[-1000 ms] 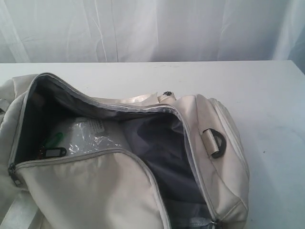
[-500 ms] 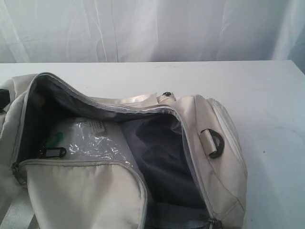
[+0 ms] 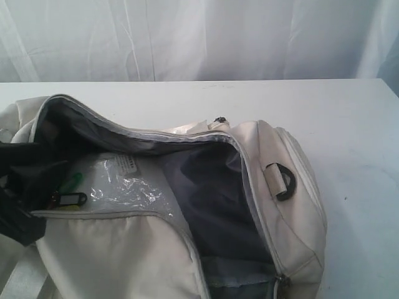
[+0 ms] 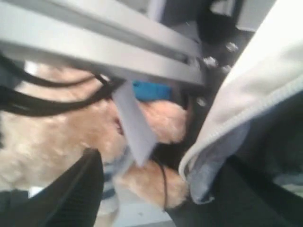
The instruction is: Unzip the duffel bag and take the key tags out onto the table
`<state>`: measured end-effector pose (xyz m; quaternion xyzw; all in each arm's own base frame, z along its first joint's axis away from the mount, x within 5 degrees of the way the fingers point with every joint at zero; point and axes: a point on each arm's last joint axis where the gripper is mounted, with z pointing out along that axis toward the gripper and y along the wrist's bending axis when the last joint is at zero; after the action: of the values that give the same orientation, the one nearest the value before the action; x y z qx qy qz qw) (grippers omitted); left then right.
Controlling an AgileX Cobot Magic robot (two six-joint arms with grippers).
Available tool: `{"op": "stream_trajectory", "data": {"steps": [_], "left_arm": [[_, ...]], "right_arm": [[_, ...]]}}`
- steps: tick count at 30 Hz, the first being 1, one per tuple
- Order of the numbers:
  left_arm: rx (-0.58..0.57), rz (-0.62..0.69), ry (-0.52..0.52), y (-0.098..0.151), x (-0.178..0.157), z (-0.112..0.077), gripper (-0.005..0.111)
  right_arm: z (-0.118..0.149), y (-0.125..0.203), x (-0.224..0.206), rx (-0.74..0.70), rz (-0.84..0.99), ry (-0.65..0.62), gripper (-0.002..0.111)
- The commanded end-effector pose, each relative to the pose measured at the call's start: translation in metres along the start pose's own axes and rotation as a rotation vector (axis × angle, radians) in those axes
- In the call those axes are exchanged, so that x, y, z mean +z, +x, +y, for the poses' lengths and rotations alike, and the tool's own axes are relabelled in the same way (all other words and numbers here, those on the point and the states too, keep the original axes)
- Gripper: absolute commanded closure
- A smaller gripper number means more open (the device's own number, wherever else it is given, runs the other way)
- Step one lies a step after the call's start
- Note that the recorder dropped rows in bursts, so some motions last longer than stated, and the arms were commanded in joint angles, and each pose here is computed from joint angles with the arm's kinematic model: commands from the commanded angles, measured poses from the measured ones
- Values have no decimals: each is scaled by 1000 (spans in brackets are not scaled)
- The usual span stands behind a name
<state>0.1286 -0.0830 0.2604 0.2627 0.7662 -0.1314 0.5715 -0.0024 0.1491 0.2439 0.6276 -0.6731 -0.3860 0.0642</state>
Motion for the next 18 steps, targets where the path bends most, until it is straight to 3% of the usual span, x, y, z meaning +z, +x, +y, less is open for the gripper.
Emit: {"op": "stream_trajectory", "data": {"steps": [1, 13, 18], "left_arm": [[46, 69, 26, 3, 17, -2, 55], [228, 267, 83, 30, 51, -7, 55], [331, 316, 192, 41, 59, -15, 55]], "right_arm": [[-2, -2, -1, 4, -28, 44, 47], [-8, -10, -2, 13, -116, 105, 47], [-7, -11, -2, 25, -127, 91, 47]]}}
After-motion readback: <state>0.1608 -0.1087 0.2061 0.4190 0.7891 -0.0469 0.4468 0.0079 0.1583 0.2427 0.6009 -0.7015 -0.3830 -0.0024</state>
